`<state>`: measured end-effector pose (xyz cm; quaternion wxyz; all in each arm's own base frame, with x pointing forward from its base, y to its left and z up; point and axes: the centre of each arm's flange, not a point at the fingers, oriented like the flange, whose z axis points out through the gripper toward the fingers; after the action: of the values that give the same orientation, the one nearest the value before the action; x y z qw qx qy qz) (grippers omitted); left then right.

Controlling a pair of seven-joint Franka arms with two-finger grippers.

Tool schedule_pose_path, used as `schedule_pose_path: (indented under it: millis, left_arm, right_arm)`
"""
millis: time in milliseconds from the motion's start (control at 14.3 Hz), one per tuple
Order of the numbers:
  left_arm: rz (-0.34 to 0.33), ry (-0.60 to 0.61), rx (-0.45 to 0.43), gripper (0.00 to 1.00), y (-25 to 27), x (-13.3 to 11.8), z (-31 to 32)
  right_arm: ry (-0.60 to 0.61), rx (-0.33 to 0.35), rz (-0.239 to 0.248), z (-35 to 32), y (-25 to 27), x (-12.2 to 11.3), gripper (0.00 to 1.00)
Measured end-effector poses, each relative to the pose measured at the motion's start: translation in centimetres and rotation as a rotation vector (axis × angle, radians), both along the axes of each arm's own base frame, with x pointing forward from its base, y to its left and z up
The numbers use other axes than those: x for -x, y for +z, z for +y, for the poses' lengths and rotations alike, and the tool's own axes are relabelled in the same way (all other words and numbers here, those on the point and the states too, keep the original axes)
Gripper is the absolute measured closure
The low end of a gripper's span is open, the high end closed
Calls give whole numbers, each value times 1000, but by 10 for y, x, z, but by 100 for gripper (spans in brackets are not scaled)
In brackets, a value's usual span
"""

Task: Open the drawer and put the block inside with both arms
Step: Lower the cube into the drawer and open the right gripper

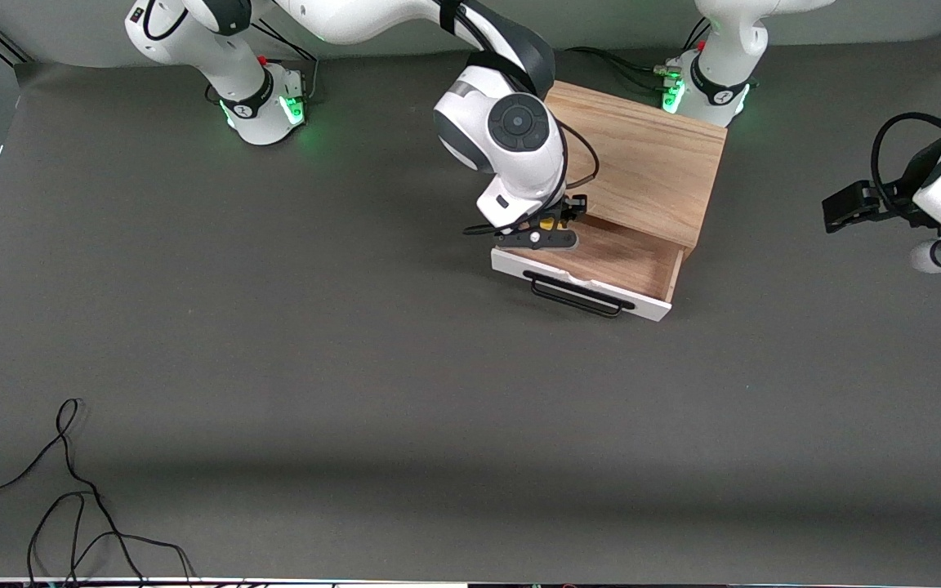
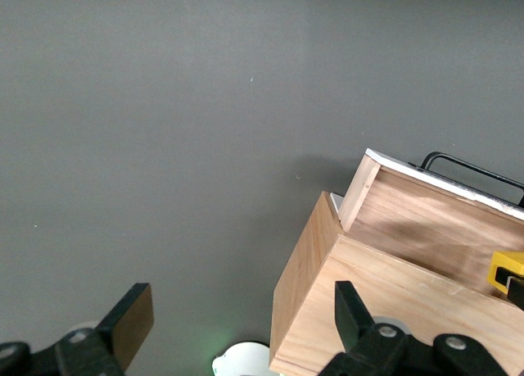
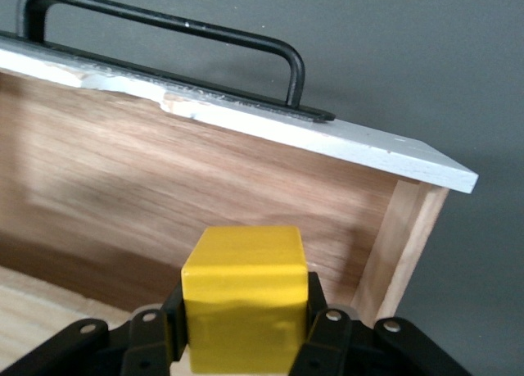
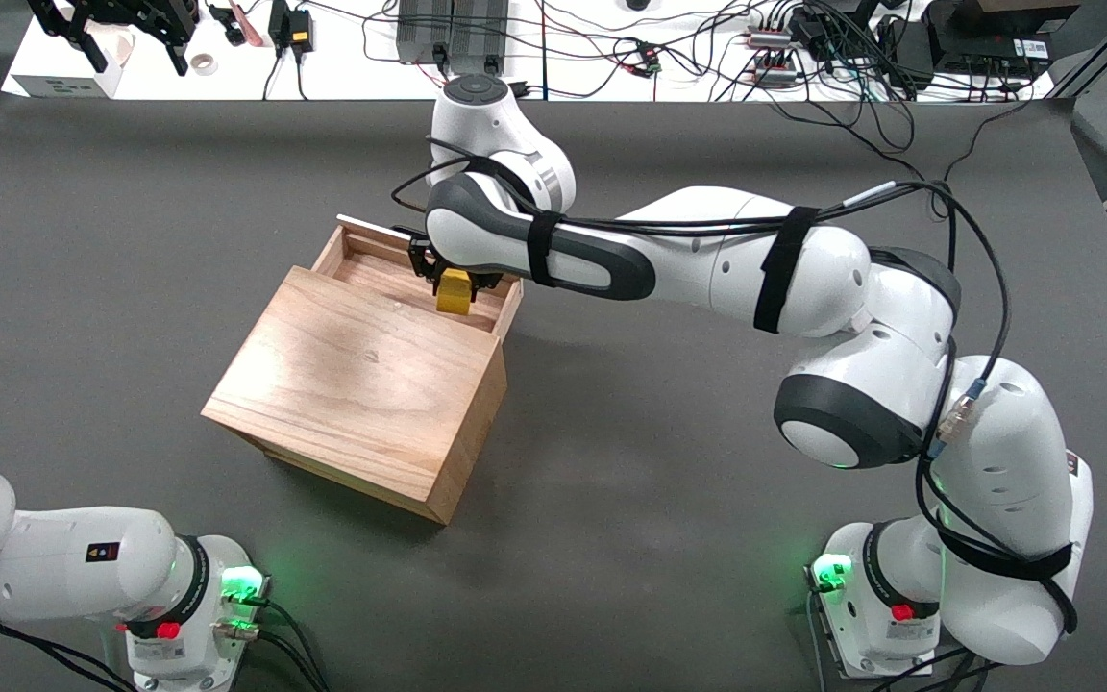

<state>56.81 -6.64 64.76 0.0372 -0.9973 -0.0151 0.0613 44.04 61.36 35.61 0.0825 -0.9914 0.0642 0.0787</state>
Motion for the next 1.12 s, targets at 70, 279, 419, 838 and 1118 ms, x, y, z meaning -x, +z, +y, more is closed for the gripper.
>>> schedule_pose_path:
  millis: [70, 279, 419, 838, 1118]
  left_arm:
    - [-5, -1, -5, 1, -1, 5, -1]
    - [-12, -4, 0, 1, -4, 22, -5]
    - [-26, -1, 1, 1, -7, 30, -4]
    - [-15, 1, -5, 0, -16, 39, -5]
    - [-16, 5, -4, 0, -18, 37, -3]
  right_arm:
    - [-5, -5, -6, 1, -4, -1, 44]
    - [-33, -16, -22, 4, -20, -6, 44]
    - [-53, -17, -27, 7, -31, -7, 44]
    - [-49, -6, -45, 11, -39, -5, 30]
    - [-69, -28, -68, 15, -20, -8, 0]
